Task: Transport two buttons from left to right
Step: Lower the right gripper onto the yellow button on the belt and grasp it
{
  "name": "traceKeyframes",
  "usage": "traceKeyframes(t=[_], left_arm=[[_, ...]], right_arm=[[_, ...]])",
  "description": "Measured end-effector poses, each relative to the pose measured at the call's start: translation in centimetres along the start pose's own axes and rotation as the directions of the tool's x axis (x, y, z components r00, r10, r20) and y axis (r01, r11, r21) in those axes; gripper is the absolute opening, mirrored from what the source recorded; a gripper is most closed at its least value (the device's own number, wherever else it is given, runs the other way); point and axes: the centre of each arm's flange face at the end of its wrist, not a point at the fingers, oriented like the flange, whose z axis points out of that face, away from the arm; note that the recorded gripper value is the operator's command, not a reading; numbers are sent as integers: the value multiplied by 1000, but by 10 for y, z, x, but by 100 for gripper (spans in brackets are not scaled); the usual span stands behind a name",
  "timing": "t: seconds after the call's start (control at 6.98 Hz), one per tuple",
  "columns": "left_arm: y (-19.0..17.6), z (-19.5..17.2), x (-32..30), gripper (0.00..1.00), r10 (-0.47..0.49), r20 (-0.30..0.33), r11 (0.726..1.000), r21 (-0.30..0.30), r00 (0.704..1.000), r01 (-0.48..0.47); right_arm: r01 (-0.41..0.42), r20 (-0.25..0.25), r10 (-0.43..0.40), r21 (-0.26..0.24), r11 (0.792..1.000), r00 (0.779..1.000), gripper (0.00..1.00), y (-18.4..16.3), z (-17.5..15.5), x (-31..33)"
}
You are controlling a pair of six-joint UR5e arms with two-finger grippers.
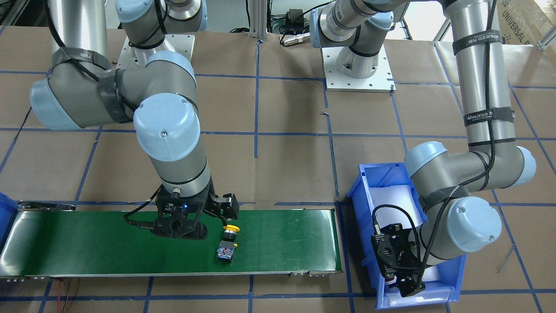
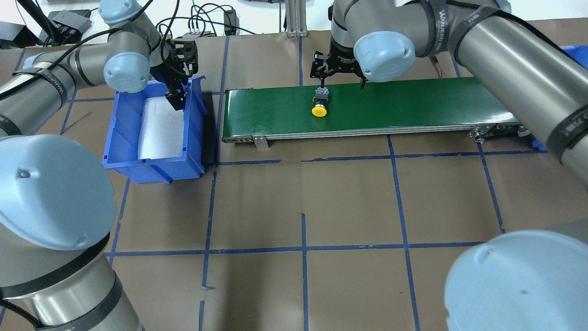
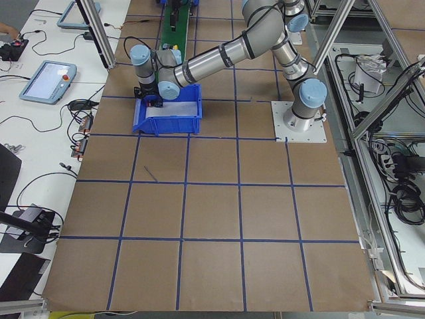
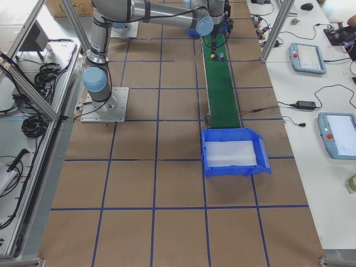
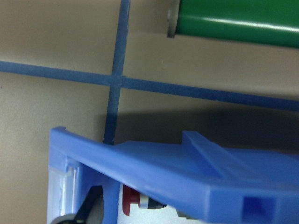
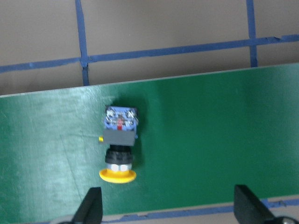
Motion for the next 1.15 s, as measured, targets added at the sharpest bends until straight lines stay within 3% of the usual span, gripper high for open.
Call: traceKeyframes(t=[0.43,0.57,0.86,1.0,1.15], left_arm=[[0,5,-1,96,0,-2,1000,0,1000,0],[0,5,-1,71,0,-1,1000,0,1000,0],[0,5,-2,40,1,3,1000,0,1000,-1],[0,5,-2,33,1,2,1000,0,1000,-1],[1,5,-2,33,0,4,1000,0,1000,0]], right_arm=[[-10,-6,10,-18,1000,1000,100,-42,50,-17],[-10,-9,10,-27,1000,1000,100,-45,61,-17],[-5,-15,4,-48,999,1000,99,-45,73,-15],[-1,-18,0,-57,998,1000,91,-44,77,-13],[10,-21,-11,-70,997,1000,64,-43,82,-9]])
